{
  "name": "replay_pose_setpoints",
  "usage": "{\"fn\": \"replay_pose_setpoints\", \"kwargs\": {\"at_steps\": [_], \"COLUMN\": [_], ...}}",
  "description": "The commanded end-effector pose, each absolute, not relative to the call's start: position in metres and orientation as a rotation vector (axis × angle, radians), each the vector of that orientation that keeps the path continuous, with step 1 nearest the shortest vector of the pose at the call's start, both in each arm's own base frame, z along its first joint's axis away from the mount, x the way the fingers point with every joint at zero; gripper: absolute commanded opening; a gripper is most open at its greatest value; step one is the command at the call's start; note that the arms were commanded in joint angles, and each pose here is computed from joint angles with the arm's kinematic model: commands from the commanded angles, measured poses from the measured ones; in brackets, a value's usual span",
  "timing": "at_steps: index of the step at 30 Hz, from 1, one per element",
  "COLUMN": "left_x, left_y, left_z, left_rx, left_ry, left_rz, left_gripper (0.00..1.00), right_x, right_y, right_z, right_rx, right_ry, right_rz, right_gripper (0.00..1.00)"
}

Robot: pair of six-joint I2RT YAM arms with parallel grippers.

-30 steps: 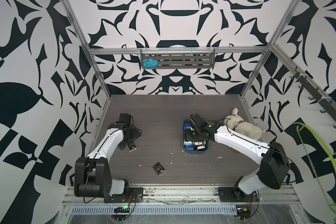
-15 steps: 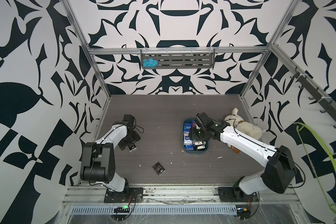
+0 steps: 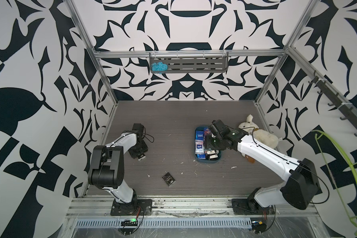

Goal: Put the pocket tissues into the storage box
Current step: Pick up the pocket tissues from the center of the board.

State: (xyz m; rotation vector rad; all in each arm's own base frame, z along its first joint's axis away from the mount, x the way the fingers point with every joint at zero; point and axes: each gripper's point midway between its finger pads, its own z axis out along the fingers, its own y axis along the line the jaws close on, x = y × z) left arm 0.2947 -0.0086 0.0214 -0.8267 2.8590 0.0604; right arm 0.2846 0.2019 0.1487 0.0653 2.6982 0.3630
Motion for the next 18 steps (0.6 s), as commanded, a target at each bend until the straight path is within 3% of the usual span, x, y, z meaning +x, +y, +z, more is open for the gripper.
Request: {"fn": "replay_pose_setpoints", "kwargs": {"at_steps": [1,10,18], "left_x": [0.288,0.283,0.267], "left_y": [-0.009,-0.018,-0.052], "left_z": [0.015,0.045,0.104], "left_rx": [-0.809,-0.827,-0.818], "left_ry": [2.883,2.811,2.633], "left_rz": [0.059,-0.058,-0.256], "left_gripper": [0.41,0.39,0.37], "right_x": [0.285,0.286,0.285], "right_y": [0.191,0.188,0.166], "right_z": [0.157,0.155,0.133], "right_rx": [0.090,0.081,0.220], "right_ry": [2.675,2.689,2.773], "right_rz": [0.328,0.331,0.412], "right_gripper": [0.61,0.61,0.61]}}
